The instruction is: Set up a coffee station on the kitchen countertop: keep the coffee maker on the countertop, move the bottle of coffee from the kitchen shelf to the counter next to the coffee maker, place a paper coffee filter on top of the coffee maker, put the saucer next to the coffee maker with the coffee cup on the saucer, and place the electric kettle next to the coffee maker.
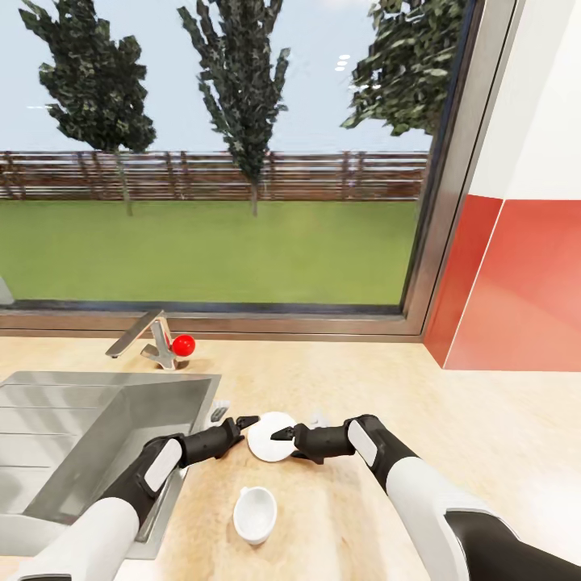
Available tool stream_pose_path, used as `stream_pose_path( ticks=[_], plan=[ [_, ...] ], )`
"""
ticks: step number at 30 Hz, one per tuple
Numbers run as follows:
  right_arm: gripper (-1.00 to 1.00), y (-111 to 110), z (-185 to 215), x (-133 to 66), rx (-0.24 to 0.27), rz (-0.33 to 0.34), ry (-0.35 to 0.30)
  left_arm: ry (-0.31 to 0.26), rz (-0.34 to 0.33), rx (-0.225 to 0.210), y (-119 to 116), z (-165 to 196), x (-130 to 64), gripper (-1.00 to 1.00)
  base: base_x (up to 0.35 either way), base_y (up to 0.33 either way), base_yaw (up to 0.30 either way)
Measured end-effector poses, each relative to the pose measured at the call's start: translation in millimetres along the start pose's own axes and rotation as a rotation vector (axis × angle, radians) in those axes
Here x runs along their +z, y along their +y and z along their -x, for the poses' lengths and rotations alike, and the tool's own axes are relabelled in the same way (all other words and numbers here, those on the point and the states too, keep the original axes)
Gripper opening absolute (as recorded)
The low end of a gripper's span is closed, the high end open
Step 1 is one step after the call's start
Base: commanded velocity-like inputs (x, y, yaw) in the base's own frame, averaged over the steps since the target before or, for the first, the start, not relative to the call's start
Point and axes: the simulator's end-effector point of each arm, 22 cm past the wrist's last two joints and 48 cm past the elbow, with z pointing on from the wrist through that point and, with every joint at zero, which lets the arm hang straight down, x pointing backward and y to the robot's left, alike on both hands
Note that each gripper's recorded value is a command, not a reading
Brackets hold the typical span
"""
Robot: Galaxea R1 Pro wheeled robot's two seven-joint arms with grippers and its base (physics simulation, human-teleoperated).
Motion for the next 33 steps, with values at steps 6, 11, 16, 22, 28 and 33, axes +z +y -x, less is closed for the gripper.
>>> stream_pose_path(
  ticks=[6,11,16,22,28,33],
  plan=[
    [1.0,0.3,-0.1,0.1,0.001,0.002,0.0,0.003,-0.005,-0.001,-2.8,-2.3,2.4,1.0,0.0,0.0,0.0],
    [1.0,0.3,-0.1,0.1,0.002,0.002,0.0,0.004,-0.005,-0.001,-3.0,-2.6,2.7,1.0,0.0,0.0,0.0],
    [1.0,0.1,-0.1,0.1,0.002,0.002,0.0,0.005,-0.004,-0.002,-2.0,-2.5,2.0,1.0,0.0,0.0,0.0],
    [1.0,0.1,-0.1,0.1,0.002,0.002,0.0,-0.018,0.007,0.013,3.0,5.1,-1.7,1.0,0.0,0.0,0.0],
    [1.0,0.1,-0.1,0.1,0.002,0.002,0.0,-0.072,0.01,0.05,3.5,17.2,-2.5,1.0,0.0,0.0,0.0],
    [1.0,0.3,-0.1,0.1,0.002,0.002,0.0,-0.082,0.007,0.057,1.7,18.0,-1.1,1.0,0.005,0.0,0.0]
  ],
)
